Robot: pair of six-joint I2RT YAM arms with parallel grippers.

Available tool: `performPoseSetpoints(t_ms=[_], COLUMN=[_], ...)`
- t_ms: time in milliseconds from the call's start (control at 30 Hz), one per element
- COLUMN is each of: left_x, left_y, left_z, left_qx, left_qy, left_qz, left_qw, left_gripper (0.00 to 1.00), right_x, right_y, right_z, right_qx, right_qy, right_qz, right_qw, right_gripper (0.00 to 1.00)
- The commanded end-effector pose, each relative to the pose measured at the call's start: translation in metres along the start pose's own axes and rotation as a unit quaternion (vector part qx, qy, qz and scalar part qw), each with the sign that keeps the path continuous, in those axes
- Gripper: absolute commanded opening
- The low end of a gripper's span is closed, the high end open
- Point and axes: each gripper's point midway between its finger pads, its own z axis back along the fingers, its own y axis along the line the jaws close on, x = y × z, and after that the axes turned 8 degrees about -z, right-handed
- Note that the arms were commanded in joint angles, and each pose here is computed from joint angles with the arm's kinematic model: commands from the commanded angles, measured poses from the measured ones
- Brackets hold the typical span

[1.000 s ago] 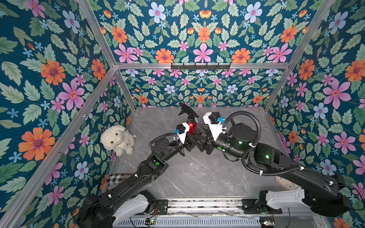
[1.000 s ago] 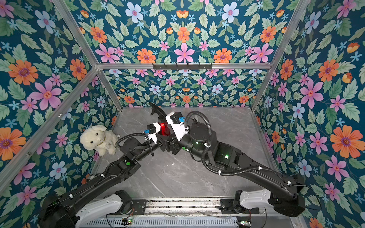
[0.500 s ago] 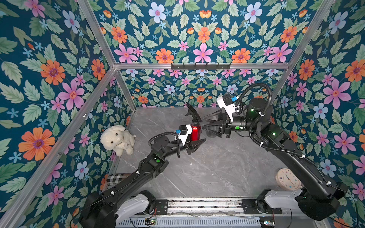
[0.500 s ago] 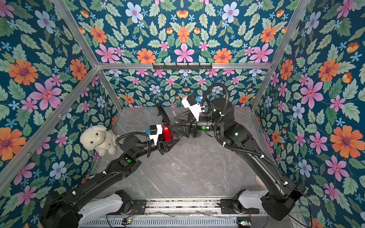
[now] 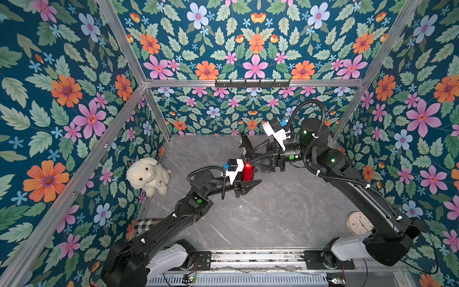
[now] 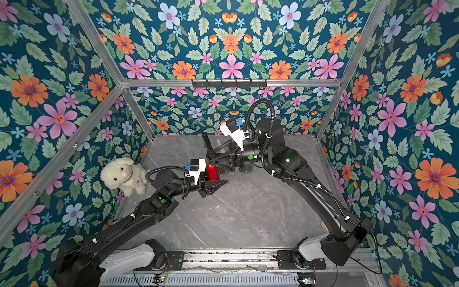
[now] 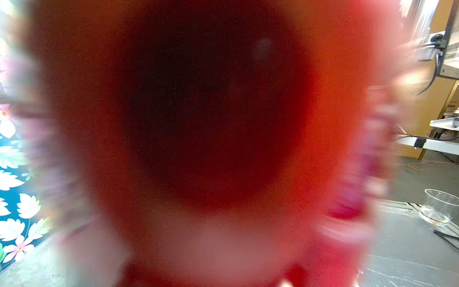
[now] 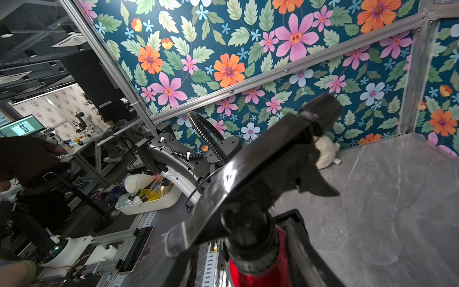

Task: Attach spray nozzles to spray bottles
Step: Screw the spray nozzle on the spray bottle.

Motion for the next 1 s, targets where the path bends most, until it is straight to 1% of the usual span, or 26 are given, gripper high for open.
performPoseSetpoints(t_ms=[0,167,233,367,433,500,600,700,800,900,967], left_x=[0.007,0.005,0.005,0.006,0.007,0.006,0.006,0.005,0.002,0.0,-0.002], left_y=[-0.001,0.003,0.007,0.018,0.027,0.039,0.054,0.063,0.069,0.074,0.076], left_z=[0.0,-0.001,0.0,0.002,0.004,0.007,0.012,0.016,0.018,0.018,0.017], left_qx=[-0.005,0.007,0.017,0.055,0.083,0.12,0.169,0.208,0.238,0.26,0.268], left_qy=[-0.011,-0.006,-0.005,-0.004,-0.003,-0.001,0.0,0.005,0.014,0.021,0.025], left_qz=[-0.007,-0.006,-0.007,-0.013,-0.017,-0.022,-0.03,-0.044,-0.056,-0.062,-0.064], left_qw=[1.0,1.0,1.0,0.998,0.996,0.993,0.985,0.977,0.97,0.964,0.961], left_gripper=[0.0,0.0,0.0,0.0,0.0,0.0,0.0,0.0,0.0,0.0,0.0], right_x=[0.003,-0.001,-0.003,-0.007,-0.009,-0.013,-0.022,-0.032,-0.036,-0.037,-0.036], right_y=[0.002,0.004,0.002,-0.005,-0.011,-0.023,-0.037,-0.044,-0.047,-0.049,-0.052], right_z=[-0.002,-0.008,-0.01,-0.012,-0.016,-0.02,-0.025,-0.035,-0.047,-0.061,-0.068], right_qx=[-0.001,-0.007,-0.019,-0.055,-0.096,-0.153,-0.236,-0.295,-0.338,-0.374,-0.389], right_qy=[-0.002,0.002,0.003,-0.012,-0.024,-0.037,-0.05,-0.041,-0.046,-0.052,-0.059], right_qz=[0.015,0.016,0.016,0.007,-0.003,-0.025,-0.048,-0.065,-0.067,-0.046,-0.039], right_qw=[1.0,1.0,1.0,0.998,0.995,0.987,0.969,0.952,0.937,0.925,0.919], right_gripper=[0.51,0.36,0.3,0.21,0.21,0.22,0.22,0.22,0.22,0.23,0.25])
